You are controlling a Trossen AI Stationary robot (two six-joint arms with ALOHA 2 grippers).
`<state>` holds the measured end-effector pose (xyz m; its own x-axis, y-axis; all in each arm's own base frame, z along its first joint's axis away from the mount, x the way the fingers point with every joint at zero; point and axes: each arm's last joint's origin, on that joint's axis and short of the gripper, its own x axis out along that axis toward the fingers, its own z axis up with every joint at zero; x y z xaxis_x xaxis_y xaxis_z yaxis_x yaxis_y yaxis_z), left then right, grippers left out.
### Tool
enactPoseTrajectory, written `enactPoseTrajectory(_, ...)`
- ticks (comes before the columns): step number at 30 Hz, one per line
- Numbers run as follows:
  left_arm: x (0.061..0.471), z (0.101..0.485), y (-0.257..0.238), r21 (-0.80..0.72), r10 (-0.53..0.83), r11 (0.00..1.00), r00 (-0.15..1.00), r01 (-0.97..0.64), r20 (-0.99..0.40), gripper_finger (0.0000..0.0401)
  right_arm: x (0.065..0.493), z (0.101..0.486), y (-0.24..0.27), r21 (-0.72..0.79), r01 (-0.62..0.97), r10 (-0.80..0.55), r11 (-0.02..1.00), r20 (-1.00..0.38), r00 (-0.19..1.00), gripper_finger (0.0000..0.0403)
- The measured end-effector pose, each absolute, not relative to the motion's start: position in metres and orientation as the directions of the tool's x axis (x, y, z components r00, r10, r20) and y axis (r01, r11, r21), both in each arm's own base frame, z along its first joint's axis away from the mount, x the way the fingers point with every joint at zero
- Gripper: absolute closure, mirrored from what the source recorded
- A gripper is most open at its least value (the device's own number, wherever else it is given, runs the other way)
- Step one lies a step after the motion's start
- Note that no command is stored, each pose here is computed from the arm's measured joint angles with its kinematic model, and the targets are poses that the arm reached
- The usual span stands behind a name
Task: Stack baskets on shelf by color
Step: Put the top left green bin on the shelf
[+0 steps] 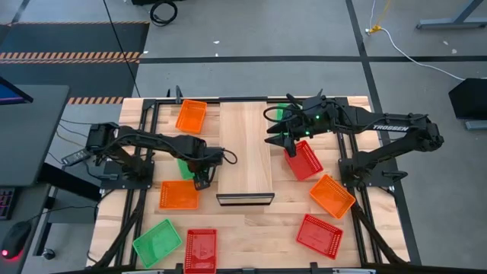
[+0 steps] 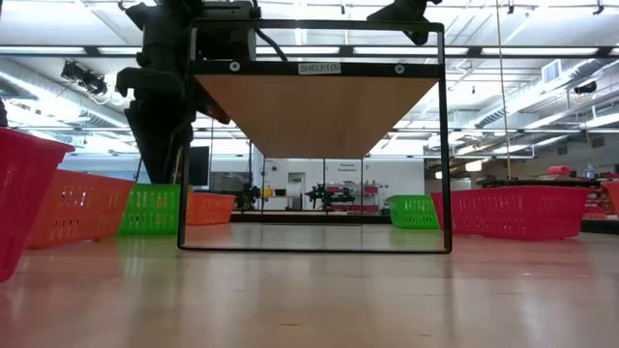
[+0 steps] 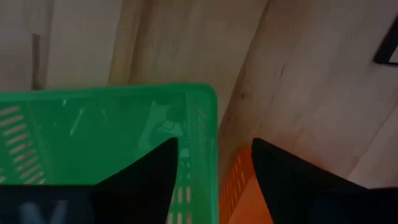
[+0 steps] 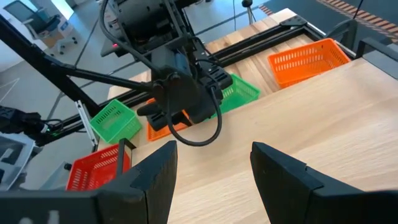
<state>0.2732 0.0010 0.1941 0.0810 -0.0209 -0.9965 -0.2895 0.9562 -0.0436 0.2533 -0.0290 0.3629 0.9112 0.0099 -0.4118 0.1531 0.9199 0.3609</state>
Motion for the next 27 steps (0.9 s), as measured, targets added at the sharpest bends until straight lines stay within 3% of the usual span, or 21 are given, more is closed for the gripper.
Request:
enactPoseTrajectory(11,0.273,0.194,0.001,-0.032,-0.012,0.963,0.075,-0.267,-0.997,0.0388,0.253,0.363,-0.029,0.37,0.157,0.011,0.916,-0.414,0.91,0.0194)
enactPoseTrajectory(22,0.265,0.196,0.002,-0.014,-0.012,0.963,0.01,-0.27,-1.0,0.0397,0.253,0.363,-0.029,0.37,0.157,0.011,0.916,-0.414,0.91,0.0194)
enactPoseTrajectory(27,0.258,0.215,0.002,-0.013,-0.011,0.963,0.006,-0.27,-1.0,0.0398,0.253,0.363,-0.029,0.369,0.158,0.009,0.916,-0.412,0.911,0.0194)
